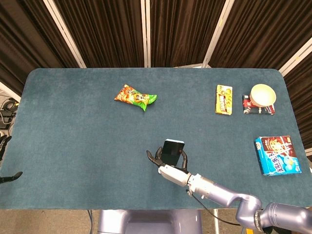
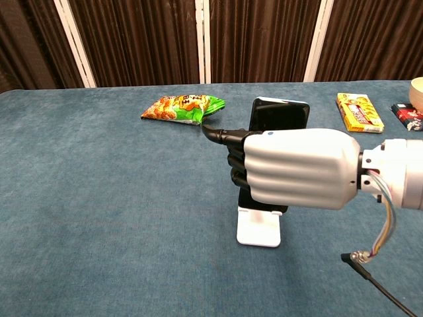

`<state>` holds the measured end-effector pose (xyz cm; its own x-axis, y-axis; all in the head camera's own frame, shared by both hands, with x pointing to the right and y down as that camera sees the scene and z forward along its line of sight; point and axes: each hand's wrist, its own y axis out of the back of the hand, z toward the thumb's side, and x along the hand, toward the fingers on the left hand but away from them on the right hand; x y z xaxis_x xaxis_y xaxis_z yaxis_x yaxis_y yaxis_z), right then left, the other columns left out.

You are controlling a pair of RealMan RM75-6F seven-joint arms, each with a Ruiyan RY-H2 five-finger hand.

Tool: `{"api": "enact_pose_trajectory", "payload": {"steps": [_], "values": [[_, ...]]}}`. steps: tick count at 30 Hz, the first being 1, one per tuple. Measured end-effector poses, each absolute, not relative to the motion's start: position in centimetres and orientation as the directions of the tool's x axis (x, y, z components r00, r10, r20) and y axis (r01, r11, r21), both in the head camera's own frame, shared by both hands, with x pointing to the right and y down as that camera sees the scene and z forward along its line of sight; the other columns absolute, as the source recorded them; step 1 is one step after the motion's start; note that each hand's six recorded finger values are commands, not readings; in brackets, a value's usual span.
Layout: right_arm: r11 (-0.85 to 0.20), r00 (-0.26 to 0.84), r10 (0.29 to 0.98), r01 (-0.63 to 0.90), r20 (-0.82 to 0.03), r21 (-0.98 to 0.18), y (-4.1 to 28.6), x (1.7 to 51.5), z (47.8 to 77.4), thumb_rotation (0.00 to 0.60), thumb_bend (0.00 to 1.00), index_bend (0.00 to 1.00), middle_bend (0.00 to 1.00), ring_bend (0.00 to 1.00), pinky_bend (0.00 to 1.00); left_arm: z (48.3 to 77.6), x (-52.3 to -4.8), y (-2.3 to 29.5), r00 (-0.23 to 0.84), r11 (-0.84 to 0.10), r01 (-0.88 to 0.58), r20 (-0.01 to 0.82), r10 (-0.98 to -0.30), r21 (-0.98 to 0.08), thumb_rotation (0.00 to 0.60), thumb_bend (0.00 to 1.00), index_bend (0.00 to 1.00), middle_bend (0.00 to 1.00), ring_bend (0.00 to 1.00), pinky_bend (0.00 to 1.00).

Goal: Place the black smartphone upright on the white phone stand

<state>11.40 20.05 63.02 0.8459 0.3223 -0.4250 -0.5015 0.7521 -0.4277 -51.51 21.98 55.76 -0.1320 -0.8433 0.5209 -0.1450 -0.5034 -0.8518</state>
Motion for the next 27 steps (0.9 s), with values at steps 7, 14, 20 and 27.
{"api": "enact_pose_trajectory", "payload": {"steps": [7, 14, 20, 27], "values": [[0.754, 0.847, 0.319, -0.499, -0.426, -0.427, 20.28, 11.39, 63.26, 0.6, 0.5, 0.57, 0.52, 0.37, 0.14, 55.77, -51.46, 21.98, -0.131, -0.504, -0.145, 0.521, -0.844, -0.852, 0.6, 0.0, 0.0, 0.0, 0.0, 0.0], [0.749, 0.845, 0.328, -0.505, -0.423, -0.429, 20.3, 11.42, 63.31, 0.6, 0.36, 0.39, 0.34, 0.3, 0.16, 55.78, -51.45, 21.98, -0.13, -0.504, -0.145, 0.522, -0.843, -0.851, 0.6, 0.0, 0.0, 0.0, 0.0, 0.0], [0.738, 0.847, 0.342, -0.511, -0.408, -0.441, 20.19, 11.37, 63.04, 0.6, 0.25, 0.28, 0.22, 0.2, 0.13, 55.84, -51.47, 21.97, -0.131, -0.506, -0.143, 0.523, -0.842, -0.85, 0.6, 0.0, 0.0, 0.0, 0.0, 0.0], [0.729, 0.855, 0.355, -0.506, -0.377, -0.462, 20.22, 11.55, 62.35, 0.6, 0.25, 0.27, 0.2, 0.18, 0.13, 55.83, -51.36, 22.02, -0.129, -0.507, -0.142, 0.524, -0.842, -0.85, 0.6, 0.0, 0.0, 0.0, 0.0, 0.0]]}}
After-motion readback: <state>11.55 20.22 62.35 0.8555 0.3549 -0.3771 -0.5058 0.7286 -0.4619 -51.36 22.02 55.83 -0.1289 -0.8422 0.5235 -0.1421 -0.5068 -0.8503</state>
